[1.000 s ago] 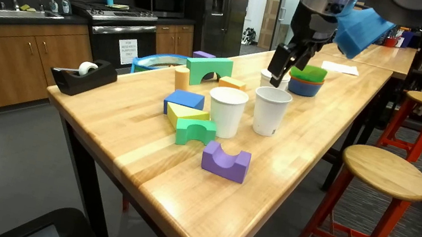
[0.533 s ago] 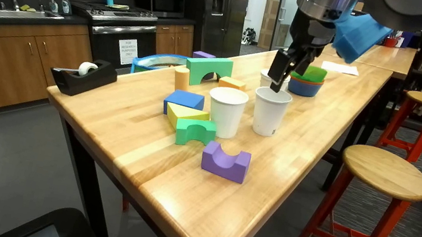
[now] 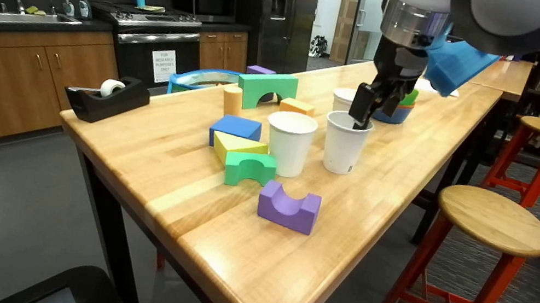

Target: Put the middle cup and the first left cup in the right cup, respectively

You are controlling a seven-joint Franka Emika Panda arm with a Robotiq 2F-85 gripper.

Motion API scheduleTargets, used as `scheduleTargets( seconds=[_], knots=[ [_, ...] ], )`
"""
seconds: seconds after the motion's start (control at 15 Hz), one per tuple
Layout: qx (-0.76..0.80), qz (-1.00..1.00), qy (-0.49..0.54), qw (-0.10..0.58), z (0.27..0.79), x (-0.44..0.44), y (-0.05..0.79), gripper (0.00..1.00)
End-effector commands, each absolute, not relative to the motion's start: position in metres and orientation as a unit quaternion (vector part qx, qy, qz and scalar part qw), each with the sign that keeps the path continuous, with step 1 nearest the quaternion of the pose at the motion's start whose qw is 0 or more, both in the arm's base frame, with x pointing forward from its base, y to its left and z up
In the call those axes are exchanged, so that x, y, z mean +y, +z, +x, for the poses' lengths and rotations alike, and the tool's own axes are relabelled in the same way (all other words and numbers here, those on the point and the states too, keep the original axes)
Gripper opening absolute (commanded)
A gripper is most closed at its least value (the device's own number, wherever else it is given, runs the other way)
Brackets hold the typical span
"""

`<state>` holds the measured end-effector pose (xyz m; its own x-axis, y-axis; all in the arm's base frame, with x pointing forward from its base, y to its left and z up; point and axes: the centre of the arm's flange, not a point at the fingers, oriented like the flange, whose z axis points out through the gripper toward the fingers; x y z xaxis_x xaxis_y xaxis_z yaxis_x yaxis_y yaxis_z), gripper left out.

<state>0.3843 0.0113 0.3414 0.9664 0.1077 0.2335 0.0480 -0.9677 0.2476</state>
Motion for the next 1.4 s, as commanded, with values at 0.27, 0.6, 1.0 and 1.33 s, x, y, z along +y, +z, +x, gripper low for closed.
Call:
scheduleTargets(
  seconds=[0.27,0.6,1.0,1.33],
  knots=[
    [0.039,0.989,0.106,0.095,0.371,-0.007,0.324,0.32],
    [0.035,0.991,0.102,0.084,0.368,-0.017,0.329,0.00],
    [0.067,0.987,0.101,0.101,0.346,0.002,0.370,0.00],
    [0.095,0.983,0.105,0.116,0.330,0.023,0.414,0.00]
  ],
)
